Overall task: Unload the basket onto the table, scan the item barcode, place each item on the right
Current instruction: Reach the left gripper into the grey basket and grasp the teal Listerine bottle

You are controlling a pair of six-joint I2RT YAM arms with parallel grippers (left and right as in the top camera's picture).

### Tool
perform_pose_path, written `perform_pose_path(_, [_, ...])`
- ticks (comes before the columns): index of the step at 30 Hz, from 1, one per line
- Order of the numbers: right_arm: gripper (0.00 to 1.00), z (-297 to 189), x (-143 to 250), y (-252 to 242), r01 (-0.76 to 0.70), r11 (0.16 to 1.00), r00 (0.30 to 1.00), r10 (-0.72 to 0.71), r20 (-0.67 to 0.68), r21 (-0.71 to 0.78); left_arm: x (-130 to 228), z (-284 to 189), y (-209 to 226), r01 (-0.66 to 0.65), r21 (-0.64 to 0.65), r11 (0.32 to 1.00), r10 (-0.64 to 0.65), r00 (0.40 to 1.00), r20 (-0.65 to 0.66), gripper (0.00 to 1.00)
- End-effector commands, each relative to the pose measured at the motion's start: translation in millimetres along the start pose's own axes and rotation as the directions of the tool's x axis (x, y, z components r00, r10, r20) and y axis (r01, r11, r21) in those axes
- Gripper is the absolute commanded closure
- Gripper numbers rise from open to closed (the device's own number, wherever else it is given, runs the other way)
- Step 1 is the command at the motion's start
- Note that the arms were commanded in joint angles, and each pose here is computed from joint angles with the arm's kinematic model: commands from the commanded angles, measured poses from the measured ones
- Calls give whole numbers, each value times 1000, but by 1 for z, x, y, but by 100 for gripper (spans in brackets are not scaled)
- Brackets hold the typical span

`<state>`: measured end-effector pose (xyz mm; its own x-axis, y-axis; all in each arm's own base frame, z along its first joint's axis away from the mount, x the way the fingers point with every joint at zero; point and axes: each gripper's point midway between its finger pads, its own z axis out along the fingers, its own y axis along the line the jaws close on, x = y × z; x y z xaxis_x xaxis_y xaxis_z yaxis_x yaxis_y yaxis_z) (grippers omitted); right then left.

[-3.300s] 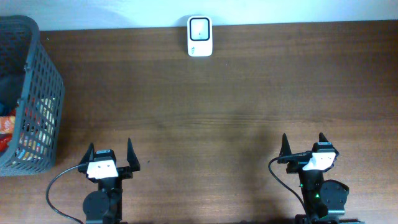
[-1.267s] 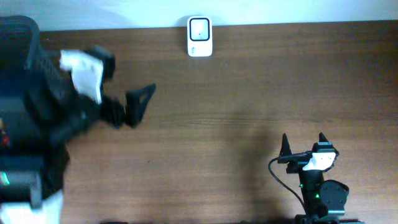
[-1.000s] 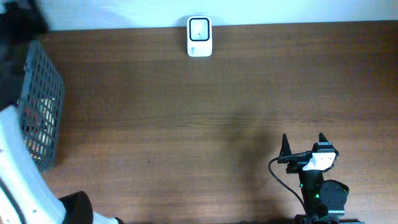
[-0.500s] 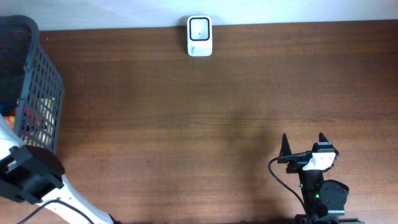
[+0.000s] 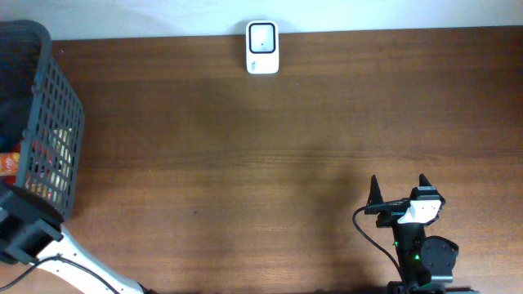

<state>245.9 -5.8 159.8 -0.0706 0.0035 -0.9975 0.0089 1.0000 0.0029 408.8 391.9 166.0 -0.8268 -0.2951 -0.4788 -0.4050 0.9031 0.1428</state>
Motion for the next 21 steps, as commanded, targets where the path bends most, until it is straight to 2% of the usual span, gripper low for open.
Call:
perform_pose_path(1, [2,0,3,0,3,1000,1000,-3,-5,0,3,14,-4,-32,23,999,32,999,-6,15])
perform_pose_path(2, [1,0,3,0,3,1000,1000,-3,-5,0,5,14,-3,-30,24,999,30,1000,-10,29])
perform_pose_path(5, [1,0,3,0,3,1000,1000,-3,-5,0,21,26,-5,-27,40,999,29,998,-56,28])
perform_pose_path(9, [1,0,3,0,3,1000,1000,-3,-5,0,41,38,-1,-25,12,1000,26,992,-125,38])
perform_pose_path(10, [1,0,3,0,3,1000,1000,-3,-5,0,41,38,-2,-25,13,1000,26,992,-126,51])
perform_pose_path(12, [1,0,3,0,3,1000,1000,-3,-5,0,40,38,-1,-25,11,1000,26,992,-121,61])
perform_pose_path(15, [1,0,3,0,3,1000,1000,-3,-5,0,35,33,0,-23,8,1000,24,994,-105,78])
perform_pose_path(17, [1,0,3,0,3,1000,1000,-3,-5,0,27,24,2,-9,-4,1000,8,997,-80,79])
perform_pose_path(20, [1,0,3,0,3,1000,1000,-3,-5,0,1,-9,11,94,-41,995,-93,996,14,85])
perform_pose_path(21, [1,0,3,0,3,1000,1000,-3,-5,0,-11,-27,14,139,-51,989,-135,989,66,91])
